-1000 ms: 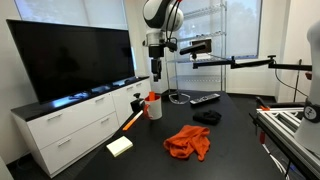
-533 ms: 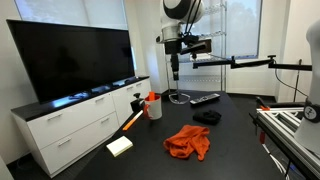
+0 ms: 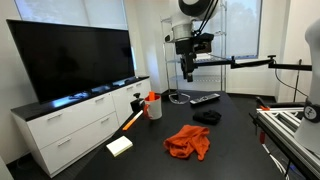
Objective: Pick up the orange object and put it in the cup
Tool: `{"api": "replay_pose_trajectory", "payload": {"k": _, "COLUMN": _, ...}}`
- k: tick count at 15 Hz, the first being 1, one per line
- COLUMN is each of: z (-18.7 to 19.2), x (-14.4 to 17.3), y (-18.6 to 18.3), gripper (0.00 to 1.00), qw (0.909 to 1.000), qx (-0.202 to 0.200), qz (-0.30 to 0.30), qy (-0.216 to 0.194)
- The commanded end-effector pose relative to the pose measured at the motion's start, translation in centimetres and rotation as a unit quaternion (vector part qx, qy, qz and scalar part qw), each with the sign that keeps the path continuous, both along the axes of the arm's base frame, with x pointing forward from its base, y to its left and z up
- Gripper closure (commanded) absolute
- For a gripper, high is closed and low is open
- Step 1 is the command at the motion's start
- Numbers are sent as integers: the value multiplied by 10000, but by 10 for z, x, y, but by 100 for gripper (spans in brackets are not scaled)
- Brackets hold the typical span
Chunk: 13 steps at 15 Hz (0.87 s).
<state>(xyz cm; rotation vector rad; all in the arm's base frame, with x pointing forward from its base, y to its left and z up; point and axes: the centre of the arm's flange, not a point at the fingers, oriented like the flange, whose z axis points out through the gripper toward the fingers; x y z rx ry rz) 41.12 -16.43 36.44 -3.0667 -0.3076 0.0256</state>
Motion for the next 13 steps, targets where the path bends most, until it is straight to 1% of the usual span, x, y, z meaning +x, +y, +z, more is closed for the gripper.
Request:
{"api": "replay_pose_trajectory", "payload": {"k": 1, "z": 13, "x": -11, "y": 8, "gripper": 0, "qw": 9997, "qx": -155, "qz": 18, "qy": -170}}
{"api": "replay_pose_trajectory", "payload": {"k": 13, "z": 13, "x": -15, "y": 8, "gripper": 0, "qw": 9995, "qx": -237, "qz": -78, "qy": -179}}
